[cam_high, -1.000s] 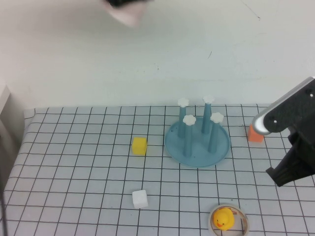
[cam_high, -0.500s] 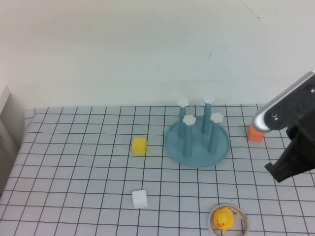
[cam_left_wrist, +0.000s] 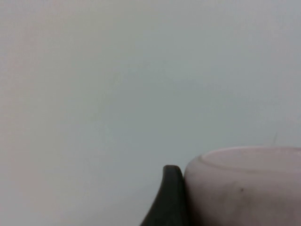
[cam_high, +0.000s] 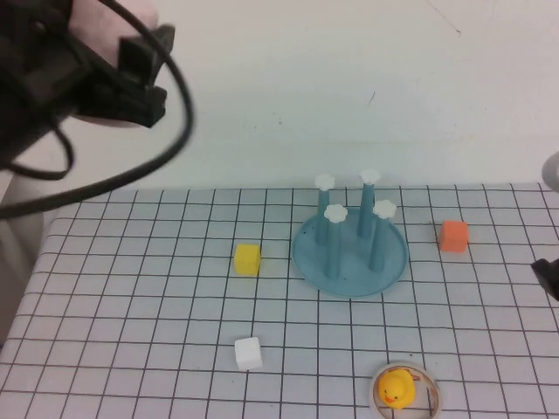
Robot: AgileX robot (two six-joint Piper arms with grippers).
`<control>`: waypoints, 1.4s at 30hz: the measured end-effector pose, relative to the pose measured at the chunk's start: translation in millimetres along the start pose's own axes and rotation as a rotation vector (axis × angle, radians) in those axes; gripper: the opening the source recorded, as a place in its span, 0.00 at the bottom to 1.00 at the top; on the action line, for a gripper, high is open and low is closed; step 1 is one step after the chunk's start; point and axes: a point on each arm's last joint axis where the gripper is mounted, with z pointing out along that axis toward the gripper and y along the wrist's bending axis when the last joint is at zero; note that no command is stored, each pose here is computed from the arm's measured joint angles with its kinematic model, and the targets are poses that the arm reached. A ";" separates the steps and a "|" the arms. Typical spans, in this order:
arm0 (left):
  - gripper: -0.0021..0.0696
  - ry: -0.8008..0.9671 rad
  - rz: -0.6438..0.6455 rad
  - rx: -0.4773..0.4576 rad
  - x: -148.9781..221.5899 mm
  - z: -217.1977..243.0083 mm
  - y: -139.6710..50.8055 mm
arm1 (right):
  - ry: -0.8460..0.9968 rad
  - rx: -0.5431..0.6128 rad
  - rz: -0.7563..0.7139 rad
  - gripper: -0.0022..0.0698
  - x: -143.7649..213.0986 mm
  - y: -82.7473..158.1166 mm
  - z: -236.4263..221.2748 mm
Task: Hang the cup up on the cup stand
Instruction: Place the cup on the cup holder
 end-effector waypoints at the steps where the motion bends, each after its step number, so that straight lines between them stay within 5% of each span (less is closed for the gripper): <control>1: 0.82 0.036 0.033 -0.025 7.1 10.0 -0.2 | 0.002 0.001 0.007 0.03 0.3 -0.9 -1.0; 4: 0.82 0.099 0.078 0.038 25.2 39.1 -12.3 | 0.011 -0.003 0.018 0.03 1.2 -0.9 -1.5; 14: 0.82 0.091 0.106 0.612 80.8 111.5 -75.7 | 0.054 0.028 0.028 0.03 5.2 -3.7 -1.6; 18: 0.82 0.055 0.102 0.766 97.5 138.9 -91.4 | 0.066 0.026 0.037 0.03 6.2 -3.4 -1.7; 32: 0.82 0.105 -0.061 0.790 153.5 227.5 -86.2 | 0.124 0.060 0.054 0.03 11.6 -6.4 -2.3; 42: 0.82 0.143 -0.125 0.857 193.2 249.3 -96.6 | 0.137 0.064 0.060 0.03 12.8 -6.6 -2.5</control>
